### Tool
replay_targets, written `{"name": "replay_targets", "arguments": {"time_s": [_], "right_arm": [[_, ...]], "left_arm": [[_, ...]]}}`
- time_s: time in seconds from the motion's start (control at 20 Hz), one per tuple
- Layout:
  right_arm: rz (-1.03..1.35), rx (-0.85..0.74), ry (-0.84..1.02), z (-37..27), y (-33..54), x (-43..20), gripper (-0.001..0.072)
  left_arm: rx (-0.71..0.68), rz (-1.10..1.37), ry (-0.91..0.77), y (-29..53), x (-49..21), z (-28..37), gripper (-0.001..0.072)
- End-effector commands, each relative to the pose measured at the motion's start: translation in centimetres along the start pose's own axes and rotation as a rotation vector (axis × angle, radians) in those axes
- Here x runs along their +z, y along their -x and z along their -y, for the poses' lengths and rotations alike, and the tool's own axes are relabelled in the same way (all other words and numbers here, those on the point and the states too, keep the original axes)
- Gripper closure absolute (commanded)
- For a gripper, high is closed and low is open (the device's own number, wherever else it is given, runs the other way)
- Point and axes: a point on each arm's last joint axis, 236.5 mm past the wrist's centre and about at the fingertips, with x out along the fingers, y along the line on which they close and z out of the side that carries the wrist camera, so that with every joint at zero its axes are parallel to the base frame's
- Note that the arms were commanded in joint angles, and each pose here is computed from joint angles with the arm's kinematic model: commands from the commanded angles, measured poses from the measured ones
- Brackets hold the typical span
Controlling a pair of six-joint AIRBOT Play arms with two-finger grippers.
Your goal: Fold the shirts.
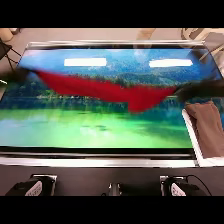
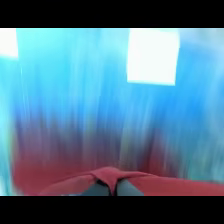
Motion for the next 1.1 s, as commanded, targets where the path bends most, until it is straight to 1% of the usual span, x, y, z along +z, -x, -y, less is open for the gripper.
{"name": "replay_targets", "arguments": {"time_s": [0.0, 0.05, 0.1, 0.15, 0.25, 0.35, 0.5, 0.65, 0.75, 0.85, 1.05], "right_arm": [[0.372, -0.524, 0.147, 3.6, 21.9, 9.9, 0.0690], [0.456, -0.651, 0.138, 3.4, 28.0, 10.2, 0.0690], [0.521, -0.723, 0.114, 2.7, 32.1, 9.7, 0.0690], [0.569, -0.756, 0.102, 1.7, 34.7, 9.1, 0.0690], [0.592, -0.756, 0.107, 0.3, 36.2, 8.3, 0.0690], [0.573, -0.748, 0.102, 0.1, 36.0, 7.8, 0.0690], [0.513, -0.726, 0.100, 0.3, 34.7, 7.1, 0.0689], [0.390, -0.674, 0.093, 1.5, 31.1, 6.3, 0.0689], [0.266, -0.606, 0.067, 2.9, 26.8, 5.5, 0.0689], [0.131, -0.517, 0.040, 4.4, 21.2, 4.6, 0.0690], [-0.096, -0.326, -0.037, 8.1, 6.5, 2.7, 0.0691]], "left_arm": [[-0.008, 0.646, -0.176, 20.7, 17.2, 10.3, 0.0686], [-0.012, 0.717, -0.186, 24.5, 18.1, 12.1, 0.0686], [-0.031, 0.755, -0.182, 27.0, 18.2, 13.6, 0.0686], [-0.040, 0.776, -0.193, 28.4, 18.0, 14.5, 0.0686], [-0.023, 0.770, -0.214, 28.8, 17.6, 14.5, 0.0686], [-0.021, 0.741, -0.206, 27.7, 17.5, 14.0, 0.0686], [-0.011, 0.616, -0.202, 24.7, 15.8, 12.9, 0.0686], [0.033, 0.382, -0.198, 19.8, 12.1, 10.2, 0.0686], [0.068, 0.245, -0.168, 16.0, 9.5, 7.4, 0.0685], [0.094, 0.121, -0.104, 11.3, 6.2, 3.9, 0.0685], [0.159, -0.154, 0.066, 1.1, -4.1, -4.5, 0.0684]]}}
